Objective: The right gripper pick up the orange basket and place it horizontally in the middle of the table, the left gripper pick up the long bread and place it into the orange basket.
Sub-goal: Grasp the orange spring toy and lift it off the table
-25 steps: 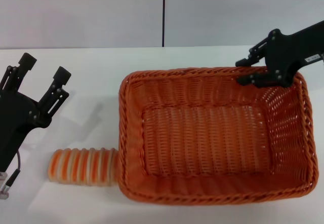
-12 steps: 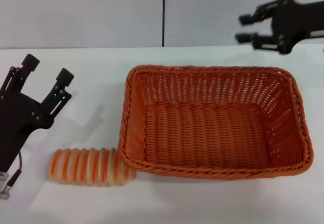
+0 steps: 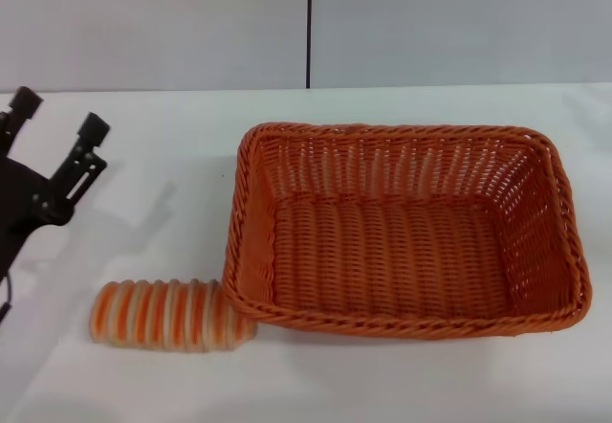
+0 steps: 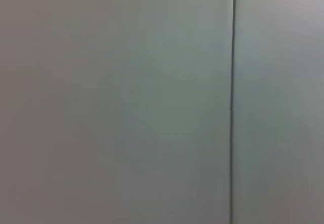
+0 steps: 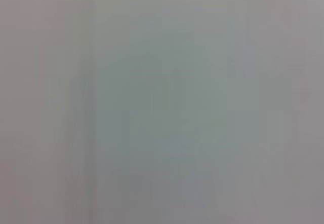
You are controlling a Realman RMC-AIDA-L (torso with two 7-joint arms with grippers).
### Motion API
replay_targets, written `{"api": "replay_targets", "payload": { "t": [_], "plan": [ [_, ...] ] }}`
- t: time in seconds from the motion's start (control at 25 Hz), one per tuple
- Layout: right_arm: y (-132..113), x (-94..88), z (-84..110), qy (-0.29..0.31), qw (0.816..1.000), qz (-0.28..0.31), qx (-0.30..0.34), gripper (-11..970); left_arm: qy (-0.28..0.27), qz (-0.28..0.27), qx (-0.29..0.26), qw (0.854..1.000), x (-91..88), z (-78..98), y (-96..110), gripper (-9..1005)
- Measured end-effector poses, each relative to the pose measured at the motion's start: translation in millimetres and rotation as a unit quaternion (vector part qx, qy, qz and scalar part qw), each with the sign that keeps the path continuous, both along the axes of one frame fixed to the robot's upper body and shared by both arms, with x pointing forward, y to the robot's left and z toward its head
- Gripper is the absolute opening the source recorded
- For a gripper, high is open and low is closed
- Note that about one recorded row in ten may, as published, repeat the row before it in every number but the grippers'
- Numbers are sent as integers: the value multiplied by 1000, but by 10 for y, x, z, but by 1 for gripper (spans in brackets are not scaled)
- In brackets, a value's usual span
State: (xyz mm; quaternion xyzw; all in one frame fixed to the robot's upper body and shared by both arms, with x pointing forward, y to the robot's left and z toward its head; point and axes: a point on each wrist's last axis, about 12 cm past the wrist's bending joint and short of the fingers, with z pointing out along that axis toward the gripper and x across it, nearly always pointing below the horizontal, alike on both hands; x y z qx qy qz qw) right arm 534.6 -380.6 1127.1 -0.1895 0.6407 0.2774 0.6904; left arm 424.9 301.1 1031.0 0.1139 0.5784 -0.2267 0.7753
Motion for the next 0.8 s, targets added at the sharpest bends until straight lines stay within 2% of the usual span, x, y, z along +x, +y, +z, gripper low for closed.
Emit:
{"api": "replay_targets", "payload": {
  "t": [0.12,0.24,0.4,0.6,0.68,0.8],
  "plan": [
    [-220,-308,-217,0,995,-81,51,370,-6,8,19,1000,4,20,98,717],
    [-322,-574,-406,-5,986,-150,73,370,-13,15,44,999,-7,44,214,716],
    [-394,-797,-572,5,973,-211,89,370,3,-9,68,998,-45,119,469,714],
    [-438,-876,-659,23,967,-237,94,369,82,-86,42,992,-48,250,759,712],
    [-443,-865,-666,26,966,-241,93,369,113,-116,42,986,-36,281,819,711],
    [-441,-819,-666,29,965,-244,93,369,172,-168,51,969,-6,286,849,710]
  ]
}}
